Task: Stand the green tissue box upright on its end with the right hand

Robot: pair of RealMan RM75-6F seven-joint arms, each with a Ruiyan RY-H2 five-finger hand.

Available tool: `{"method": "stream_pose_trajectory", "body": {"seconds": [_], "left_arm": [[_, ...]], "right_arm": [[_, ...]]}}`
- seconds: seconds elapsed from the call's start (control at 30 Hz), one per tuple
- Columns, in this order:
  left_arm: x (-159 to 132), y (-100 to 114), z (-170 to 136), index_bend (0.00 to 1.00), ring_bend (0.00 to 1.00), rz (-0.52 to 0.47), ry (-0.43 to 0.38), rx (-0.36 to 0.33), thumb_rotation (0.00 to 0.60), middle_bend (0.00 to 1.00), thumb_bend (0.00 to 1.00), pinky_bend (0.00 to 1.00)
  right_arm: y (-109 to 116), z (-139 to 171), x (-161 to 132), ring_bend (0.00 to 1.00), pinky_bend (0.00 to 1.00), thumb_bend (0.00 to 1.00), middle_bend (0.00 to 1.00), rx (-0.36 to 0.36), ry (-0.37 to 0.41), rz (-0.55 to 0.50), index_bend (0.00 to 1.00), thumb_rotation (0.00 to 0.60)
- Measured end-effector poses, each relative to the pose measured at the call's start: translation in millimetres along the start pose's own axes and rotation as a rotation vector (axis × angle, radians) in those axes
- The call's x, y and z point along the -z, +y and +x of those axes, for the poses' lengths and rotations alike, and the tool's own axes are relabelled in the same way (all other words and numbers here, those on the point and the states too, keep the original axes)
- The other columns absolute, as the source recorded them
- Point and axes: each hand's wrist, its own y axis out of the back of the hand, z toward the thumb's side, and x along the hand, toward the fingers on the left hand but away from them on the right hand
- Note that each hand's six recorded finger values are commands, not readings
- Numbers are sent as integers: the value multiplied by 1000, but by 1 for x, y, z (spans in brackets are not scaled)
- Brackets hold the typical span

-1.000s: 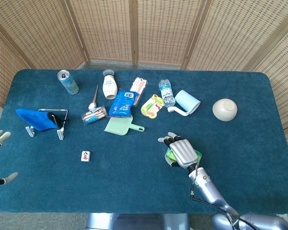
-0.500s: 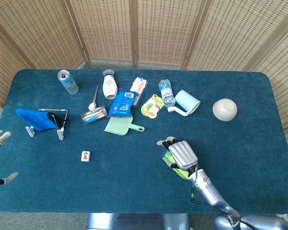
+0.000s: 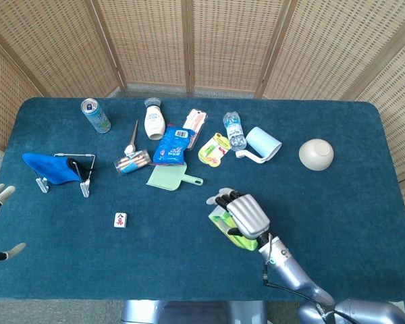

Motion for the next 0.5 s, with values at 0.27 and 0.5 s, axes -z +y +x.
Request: {"method": "stream_pose_trajectory", "body": {"seconds": [0.27,0.5], "left_arm": [[0,-1,1,0,0,3,1,2,600,0,37,0],[1,-1,1,0,0,2,4,4,600,0,36,0]], "right_arm": [[8,-15,-11,251,498,477,392,56,55,-105,360,600],[2,-22,-15,253,498,487,394,122,87,-227,360,600]]}}
